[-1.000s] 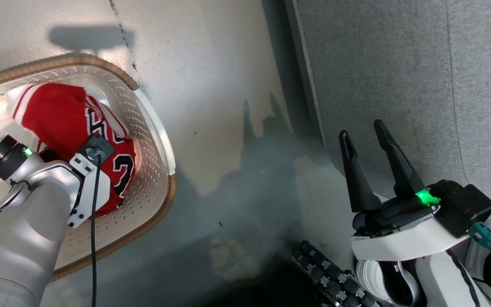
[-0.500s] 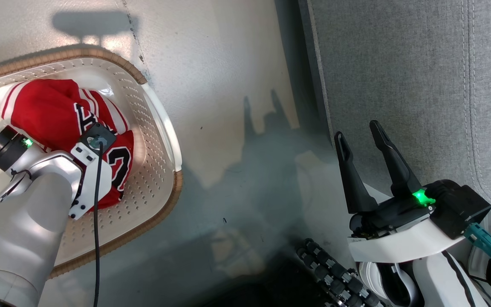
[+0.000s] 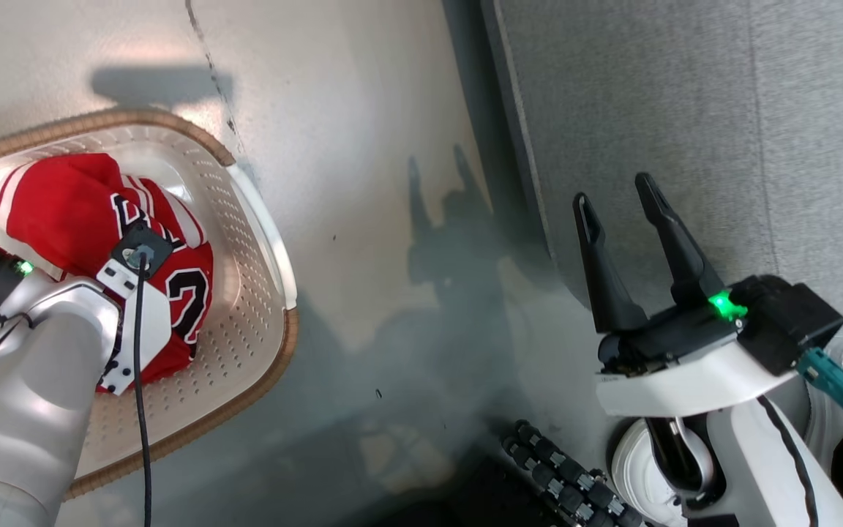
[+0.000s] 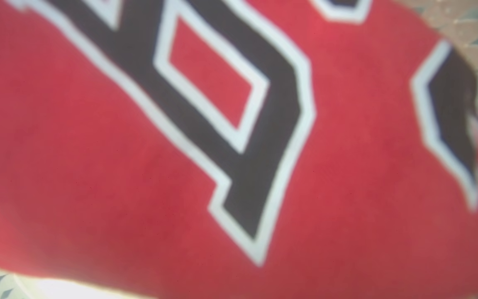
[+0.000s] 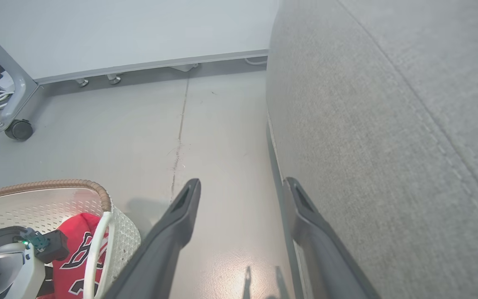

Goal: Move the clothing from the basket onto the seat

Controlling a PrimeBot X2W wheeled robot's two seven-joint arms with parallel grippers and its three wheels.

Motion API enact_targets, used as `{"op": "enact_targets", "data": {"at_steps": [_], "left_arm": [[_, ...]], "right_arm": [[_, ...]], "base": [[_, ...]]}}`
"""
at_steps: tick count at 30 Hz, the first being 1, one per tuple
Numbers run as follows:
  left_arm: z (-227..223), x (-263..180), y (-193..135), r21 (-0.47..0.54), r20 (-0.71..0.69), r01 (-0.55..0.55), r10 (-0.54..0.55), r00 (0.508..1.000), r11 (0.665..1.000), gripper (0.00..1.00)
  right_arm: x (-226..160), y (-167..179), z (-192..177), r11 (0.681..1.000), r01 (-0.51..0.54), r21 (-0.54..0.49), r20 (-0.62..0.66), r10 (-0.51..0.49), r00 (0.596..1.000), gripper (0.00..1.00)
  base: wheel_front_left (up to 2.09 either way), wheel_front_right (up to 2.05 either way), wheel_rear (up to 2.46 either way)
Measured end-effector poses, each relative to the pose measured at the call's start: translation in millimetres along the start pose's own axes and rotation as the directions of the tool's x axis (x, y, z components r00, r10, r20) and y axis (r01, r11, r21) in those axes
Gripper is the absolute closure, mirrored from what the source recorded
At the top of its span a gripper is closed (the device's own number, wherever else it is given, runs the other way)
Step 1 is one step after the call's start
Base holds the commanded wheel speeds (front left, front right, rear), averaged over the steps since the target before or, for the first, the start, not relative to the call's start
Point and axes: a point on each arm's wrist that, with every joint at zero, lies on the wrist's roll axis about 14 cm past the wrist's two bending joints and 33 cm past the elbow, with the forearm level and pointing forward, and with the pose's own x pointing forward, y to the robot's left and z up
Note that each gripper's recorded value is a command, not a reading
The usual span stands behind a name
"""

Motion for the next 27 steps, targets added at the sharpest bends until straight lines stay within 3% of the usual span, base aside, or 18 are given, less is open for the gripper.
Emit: {"op": "enact_targets", "data": {"at_steps": [12, 27], "left_arm": [[51, -44, -8, -0.058, 0.176, -0.023, 0.033, 0.984, 0.998, 1.00], [62, -131, -16, -0.156, 0.316, -0.109, 0.155, 0.936, 0.982, 1.00]], "right_arm": [[1, 0, 42, 0.998, -0.012, -0.060, 0.103, 0.019, 0.994, 0.00], [-20, 27, 85, 0.992, -0.076, -0.097, 0.218, 0.096, 0.971, 0.00]], "base": [[0.00, 0.00, 0.00], [0.00, 0.00, 0.00]]}}
